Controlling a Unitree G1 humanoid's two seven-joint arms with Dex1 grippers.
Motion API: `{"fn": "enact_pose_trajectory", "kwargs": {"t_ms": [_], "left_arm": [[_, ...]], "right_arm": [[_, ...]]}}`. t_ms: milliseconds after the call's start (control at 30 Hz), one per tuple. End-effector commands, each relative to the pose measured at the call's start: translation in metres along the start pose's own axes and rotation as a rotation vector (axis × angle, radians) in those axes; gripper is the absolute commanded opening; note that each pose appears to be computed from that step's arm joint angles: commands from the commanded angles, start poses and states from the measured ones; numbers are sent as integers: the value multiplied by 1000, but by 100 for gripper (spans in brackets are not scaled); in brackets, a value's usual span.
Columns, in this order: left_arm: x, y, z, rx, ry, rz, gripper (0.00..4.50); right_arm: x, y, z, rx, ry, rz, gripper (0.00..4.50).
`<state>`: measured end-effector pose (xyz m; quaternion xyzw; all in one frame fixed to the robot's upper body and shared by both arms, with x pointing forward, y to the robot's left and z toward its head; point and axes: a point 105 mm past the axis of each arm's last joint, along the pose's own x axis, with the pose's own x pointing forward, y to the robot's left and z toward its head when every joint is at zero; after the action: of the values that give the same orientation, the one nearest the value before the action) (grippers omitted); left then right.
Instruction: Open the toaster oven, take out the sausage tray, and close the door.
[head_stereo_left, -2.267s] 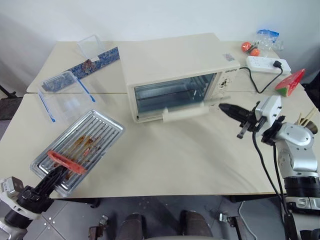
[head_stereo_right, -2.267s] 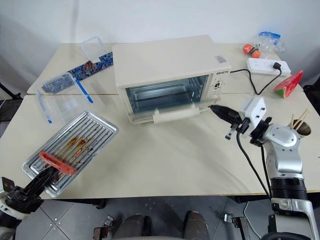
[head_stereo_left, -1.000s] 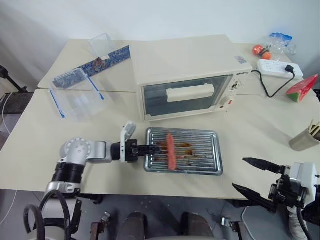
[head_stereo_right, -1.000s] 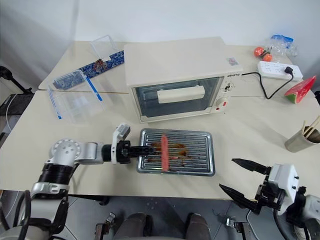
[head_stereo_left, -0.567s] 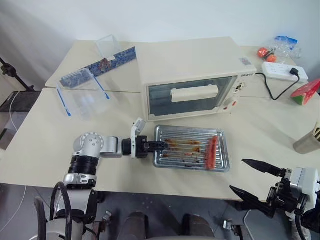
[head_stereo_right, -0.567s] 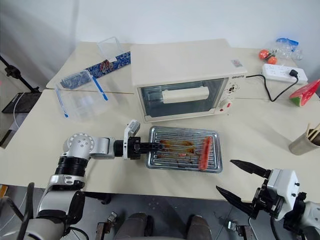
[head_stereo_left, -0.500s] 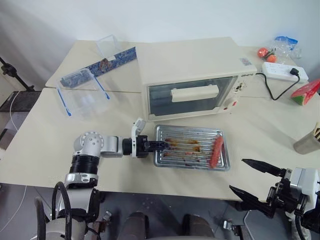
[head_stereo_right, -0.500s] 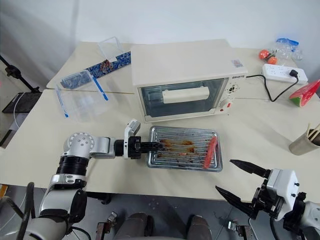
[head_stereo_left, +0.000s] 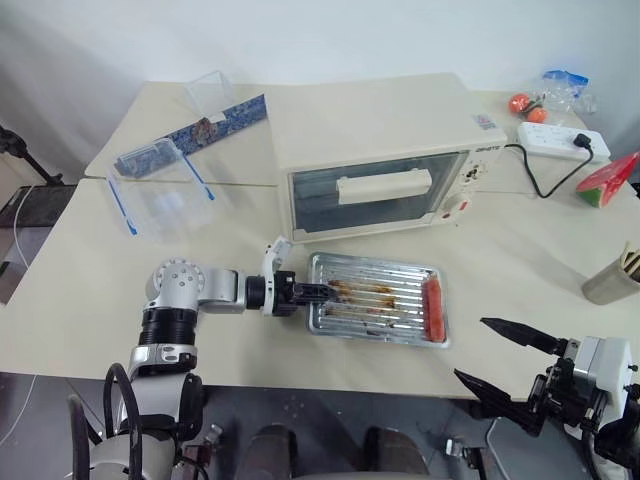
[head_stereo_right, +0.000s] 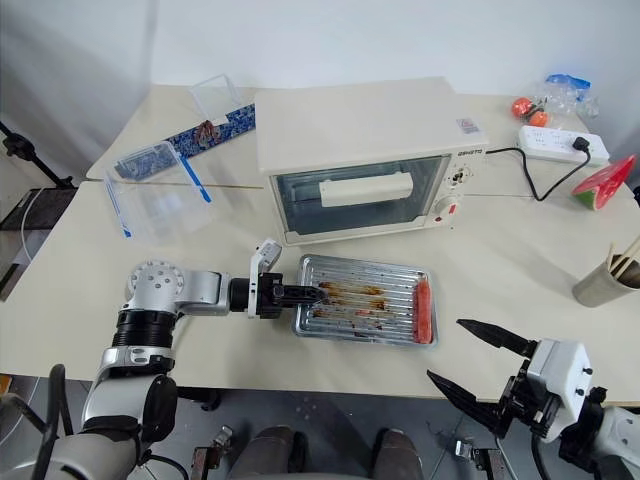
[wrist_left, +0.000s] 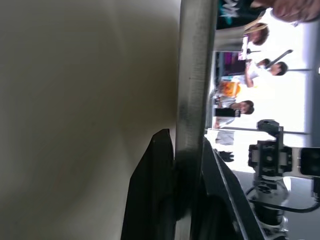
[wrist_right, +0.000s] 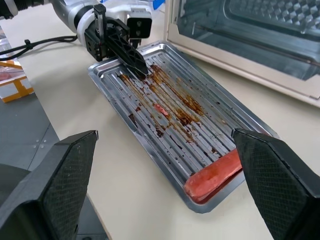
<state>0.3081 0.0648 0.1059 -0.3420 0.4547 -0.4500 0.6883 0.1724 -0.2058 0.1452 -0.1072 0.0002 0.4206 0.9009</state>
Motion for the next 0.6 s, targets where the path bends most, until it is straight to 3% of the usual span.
{"fn": "enact_pose_trajectory", "kwargs": {"t_ms": [33,167,367,500,533,600], "left_arm": [[0,-1,-14,-7,23,-24,155],[-18,-2,-11,28,-59,-10,269],[-71,-8,-9,198,-197,1,441],[-123,-10,1,391,-352,4,447],[-137,-10,2,504,-377,13,447],[-159,-1,-10,754,-297,77,447]], "right_arm": [[1,2,8,-35,-22,6,450],[2,0,7,-36,-21,8,450],[5,-3,4,-40,-21,45,450],[8,-12,3,-48,-34,84,450],[9,-15,3,-40,-34,99,450],[10,-20,2,-49,-31,129,450]]}}
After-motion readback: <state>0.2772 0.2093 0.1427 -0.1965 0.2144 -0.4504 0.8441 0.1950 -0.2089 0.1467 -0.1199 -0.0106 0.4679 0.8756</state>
